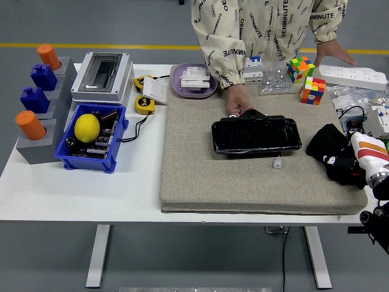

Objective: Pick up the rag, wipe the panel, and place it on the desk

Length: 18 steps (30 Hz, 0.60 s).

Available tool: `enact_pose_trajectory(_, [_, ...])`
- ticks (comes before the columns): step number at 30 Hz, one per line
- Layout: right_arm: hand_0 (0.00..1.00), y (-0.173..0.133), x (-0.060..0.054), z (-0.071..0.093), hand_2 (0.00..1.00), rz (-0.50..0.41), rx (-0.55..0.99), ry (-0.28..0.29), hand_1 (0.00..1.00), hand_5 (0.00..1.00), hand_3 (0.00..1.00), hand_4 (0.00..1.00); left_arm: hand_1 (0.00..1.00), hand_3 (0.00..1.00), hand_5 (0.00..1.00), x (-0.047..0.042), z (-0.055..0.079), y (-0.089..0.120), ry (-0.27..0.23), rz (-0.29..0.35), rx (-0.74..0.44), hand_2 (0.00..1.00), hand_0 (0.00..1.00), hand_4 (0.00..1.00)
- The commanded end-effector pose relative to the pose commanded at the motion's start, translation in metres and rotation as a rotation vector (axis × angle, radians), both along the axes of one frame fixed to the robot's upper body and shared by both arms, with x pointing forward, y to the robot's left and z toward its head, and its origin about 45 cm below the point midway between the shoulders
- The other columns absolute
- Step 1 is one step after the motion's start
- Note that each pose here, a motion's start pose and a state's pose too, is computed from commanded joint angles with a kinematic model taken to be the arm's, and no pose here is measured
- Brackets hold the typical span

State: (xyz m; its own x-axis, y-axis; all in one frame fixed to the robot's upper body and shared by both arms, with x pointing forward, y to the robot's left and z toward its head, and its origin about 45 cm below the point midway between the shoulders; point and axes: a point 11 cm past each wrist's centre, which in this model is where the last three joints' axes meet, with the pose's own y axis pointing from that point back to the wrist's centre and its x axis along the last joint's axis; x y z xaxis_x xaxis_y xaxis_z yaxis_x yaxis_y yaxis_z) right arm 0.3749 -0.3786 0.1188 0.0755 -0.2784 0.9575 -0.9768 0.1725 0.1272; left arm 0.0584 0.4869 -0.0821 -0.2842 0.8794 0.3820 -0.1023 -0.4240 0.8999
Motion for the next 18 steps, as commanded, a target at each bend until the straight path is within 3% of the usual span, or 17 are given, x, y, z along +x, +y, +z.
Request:
enact_pose_trajectory(10, [0.359,-0.002,0.005,0.014,0.51,-0.014,-0.016,-0.039,0.455,0.293,0.524,0.884,0.662,0.581,0.45,0.0,0.0,0.001,0.001,-0.003,0.002,0.695,0.651,0.681])
enact_pose_trajectory(18, [0.349,-0.003,0.018,0.042,0.51,-0.019,-0.011,-0.108,0.454,0.296,0.525,0.88,0.662,0.58,0.451,0.0009,0.001,0.002,-0.002,0.0,0.005,0.695,0.65,0.681])
